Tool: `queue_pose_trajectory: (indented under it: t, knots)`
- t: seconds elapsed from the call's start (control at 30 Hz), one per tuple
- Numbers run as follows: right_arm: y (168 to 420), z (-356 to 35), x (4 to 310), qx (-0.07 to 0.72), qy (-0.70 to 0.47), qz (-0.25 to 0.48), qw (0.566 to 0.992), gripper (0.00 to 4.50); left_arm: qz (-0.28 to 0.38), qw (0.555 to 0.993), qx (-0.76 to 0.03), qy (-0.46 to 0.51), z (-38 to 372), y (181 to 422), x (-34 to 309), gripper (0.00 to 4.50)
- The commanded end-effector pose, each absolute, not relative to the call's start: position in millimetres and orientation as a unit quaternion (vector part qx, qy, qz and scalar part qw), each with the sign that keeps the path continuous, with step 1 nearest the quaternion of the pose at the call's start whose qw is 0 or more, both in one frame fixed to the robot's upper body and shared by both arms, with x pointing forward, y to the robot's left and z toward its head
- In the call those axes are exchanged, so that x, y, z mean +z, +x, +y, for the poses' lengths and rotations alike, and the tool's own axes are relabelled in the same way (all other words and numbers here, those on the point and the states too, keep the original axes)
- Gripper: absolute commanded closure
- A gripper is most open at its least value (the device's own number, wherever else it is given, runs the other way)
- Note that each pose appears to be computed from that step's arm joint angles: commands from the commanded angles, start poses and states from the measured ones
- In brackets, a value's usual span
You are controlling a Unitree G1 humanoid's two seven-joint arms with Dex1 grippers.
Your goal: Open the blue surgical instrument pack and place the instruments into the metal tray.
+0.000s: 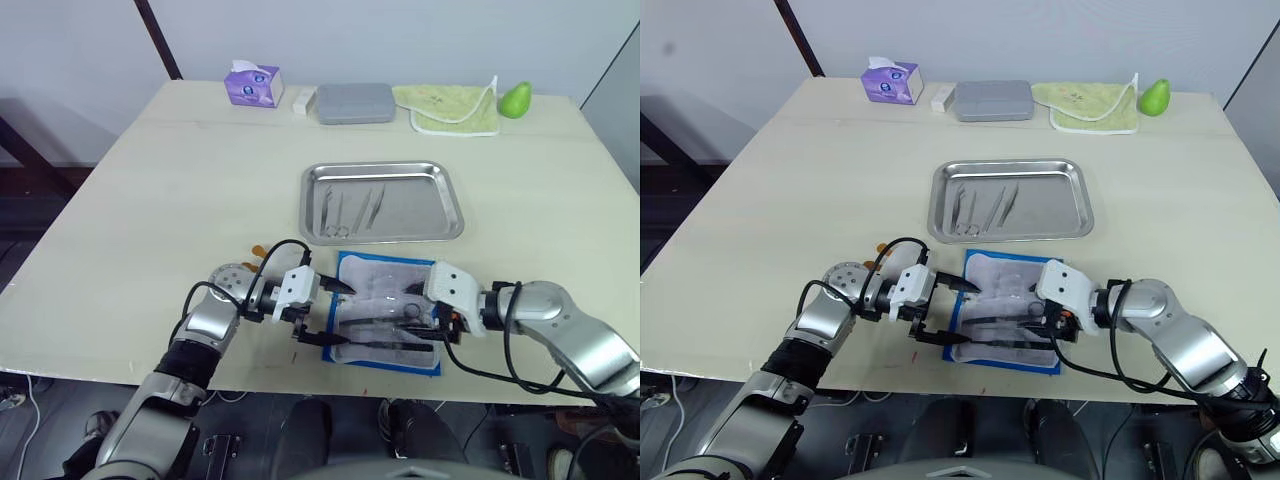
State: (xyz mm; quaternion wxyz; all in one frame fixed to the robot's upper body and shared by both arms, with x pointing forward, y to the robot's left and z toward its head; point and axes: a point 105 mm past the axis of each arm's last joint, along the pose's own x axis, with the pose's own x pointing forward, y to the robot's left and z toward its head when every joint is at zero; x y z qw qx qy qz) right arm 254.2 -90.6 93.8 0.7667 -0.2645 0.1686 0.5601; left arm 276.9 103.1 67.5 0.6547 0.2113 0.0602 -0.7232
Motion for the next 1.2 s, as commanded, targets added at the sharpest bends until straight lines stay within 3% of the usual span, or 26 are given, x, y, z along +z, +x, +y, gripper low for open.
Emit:
queue_pose_trajectory:
  t: [0.03,0.4,0.87,1.0,1.13,1.2]
  knots:
    - [258,-91,96,0.559,-0.288,0.156,0.762,1.26,0.095,0.648,-0.726,0.21,107,271,53,0.0]
    - [266,-91,93,0.551,-0.274,0.158,0.772,1.26,0.097,0.665,-0.715,0.192,107,274,48,0.0]
    - [258,-85,74,0.578,-0.303,0.185,0.734,1.26,0.095,0.666,-0.714,0.195,106,273,51,0.0]
    - [254,-87,67,0.582,-0.308,0.206,0.724,2.34,0.095,0.666,-0.713,0.196,105,273,51,0.0]
    - [254,-90,63,0.578,-0.314,0.219,0.721,4.31,0.094,0.666,-0.713,0.198,104,273,52,0.0]
    - [254,-91,64,0.576,-0.318,0.219,0.72,4.41,0.094,0.666,-0.713,0.198,104,273,52,0.0]
